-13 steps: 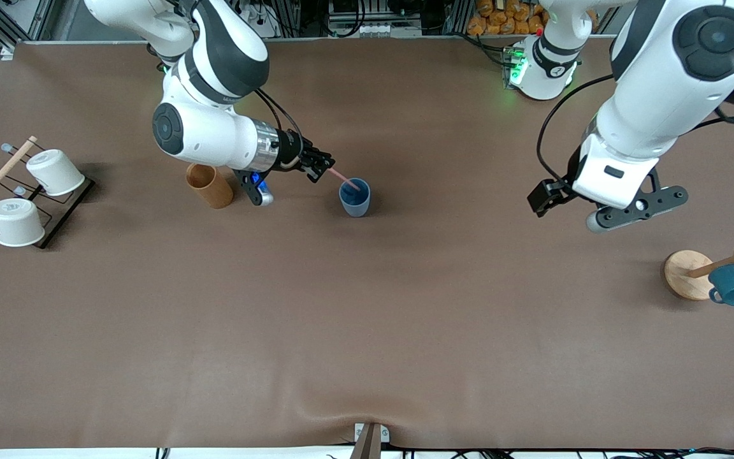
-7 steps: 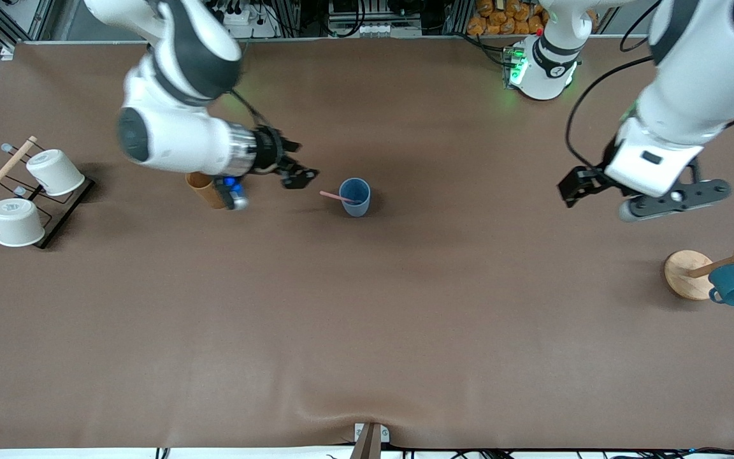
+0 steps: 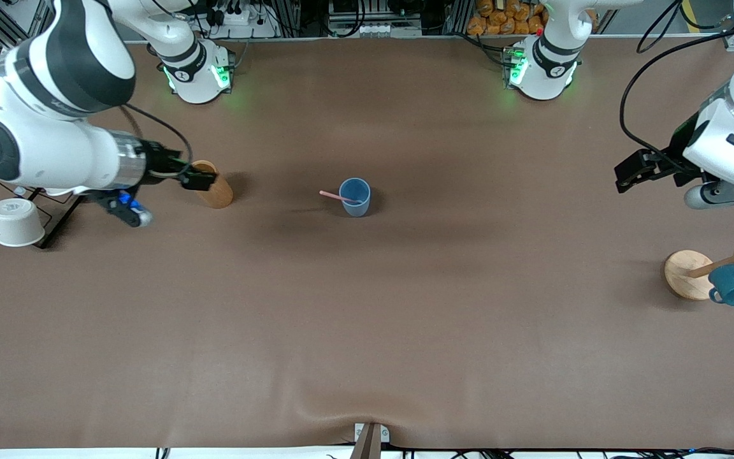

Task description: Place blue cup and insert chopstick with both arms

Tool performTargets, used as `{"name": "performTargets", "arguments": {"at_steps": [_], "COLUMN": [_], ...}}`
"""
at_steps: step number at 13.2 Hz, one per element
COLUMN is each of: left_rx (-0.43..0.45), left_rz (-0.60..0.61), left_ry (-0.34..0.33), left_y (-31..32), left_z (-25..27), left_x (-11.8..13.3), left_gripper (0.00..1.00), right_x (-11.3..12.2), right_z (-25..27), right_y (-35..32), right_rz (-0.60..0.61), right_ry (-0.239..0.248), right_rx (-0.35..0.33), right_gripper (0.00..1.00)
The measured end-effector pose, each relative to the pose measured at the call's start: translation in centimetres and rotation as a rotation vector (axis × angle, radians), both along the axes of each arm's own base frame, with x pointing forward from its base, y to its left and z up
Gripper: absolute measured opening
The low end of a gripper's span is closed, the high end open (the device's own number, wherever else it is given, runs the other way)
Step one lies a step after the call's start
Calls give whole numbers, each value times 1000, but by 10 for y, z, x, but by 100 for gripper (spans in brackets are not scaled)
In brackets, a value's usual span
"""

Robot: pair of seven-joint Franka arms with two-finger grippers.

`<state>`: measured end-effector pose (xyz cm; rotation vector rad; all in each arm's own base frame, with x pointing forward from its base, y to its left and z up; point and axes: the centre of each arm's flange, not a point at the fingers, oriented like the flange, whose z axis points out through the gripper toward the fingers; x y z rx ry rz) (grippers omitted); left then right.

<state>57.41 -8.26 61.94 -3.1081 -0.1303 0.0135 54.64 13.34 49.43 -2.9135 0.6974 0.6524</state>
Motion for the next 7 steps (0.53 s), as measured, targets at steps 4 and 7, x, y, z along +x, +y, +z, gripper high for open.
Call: {"name": "performTargets", "arguments": {"at_steps": [4, 7], "left_rx": [-4, -27], "left_rz": [-6, 6], "left_ry": [10, 13], "left_y": [25, 35], "left_z": [1, 3], "left_x": [-4, -12], "left_gripper": [100, 100], "right_x": [17, 16], "right_z": [37, 57], "right_y": [-81, -152], "right_rz": [240, 292], "right_ry": [-132, -212], "right_rx": [44, 62], "right_gripper": [100, 100]}}
